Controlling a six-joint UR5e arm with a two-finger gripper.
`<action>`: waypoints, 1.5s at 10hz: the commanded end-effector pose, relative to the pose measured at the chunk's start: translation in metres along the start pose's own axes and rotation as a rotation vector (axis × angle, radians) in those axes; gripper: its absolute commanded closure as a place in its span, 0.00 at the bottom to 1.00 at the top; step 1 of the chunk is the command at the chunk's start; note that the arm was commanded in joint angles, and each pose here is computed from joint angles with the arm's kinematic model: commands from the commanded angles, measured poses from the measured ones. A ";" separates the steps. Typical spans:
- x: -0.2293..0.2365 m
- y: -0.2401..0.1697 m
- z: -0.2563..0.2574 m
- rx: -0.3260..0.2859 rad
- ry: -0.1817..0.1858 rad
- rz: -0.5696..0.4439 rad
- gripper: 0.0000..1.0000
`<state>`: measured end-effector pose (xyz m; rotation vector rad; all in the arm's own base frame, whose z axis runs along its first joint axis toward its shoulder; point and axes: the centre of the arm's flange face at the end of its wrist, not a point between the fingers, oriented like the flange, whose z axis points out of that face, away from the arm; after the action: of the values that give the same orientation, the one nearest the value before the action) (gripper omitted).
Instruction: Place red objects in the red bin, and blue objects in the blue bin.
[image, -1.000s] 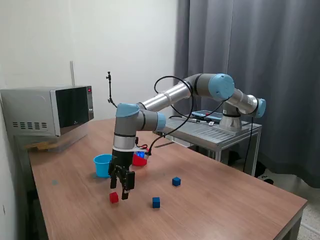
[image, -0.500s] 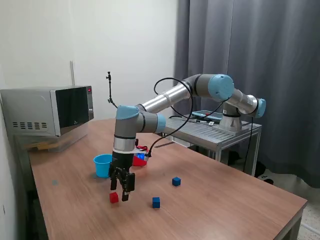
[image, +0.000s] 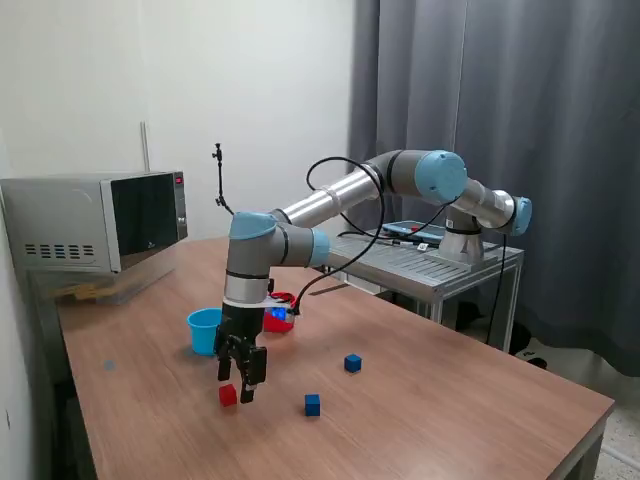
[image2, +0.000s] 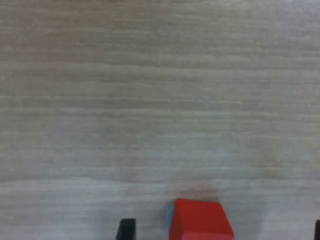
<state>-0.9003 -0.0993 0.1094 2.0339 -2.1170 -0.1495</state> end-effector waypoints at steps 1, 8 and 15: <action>-0.003 0.000 0.001 0.000 -0.002 0.002 0.00; -0.003 -0.002 0.005 0.006 -0.002 0.003 0.00; -0.002 0.002 -0.001 -0.020 -0.011 -0.001 1.00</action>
<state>-0.9022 -0.0964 0.1098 2.0265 -2.1131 -0.1772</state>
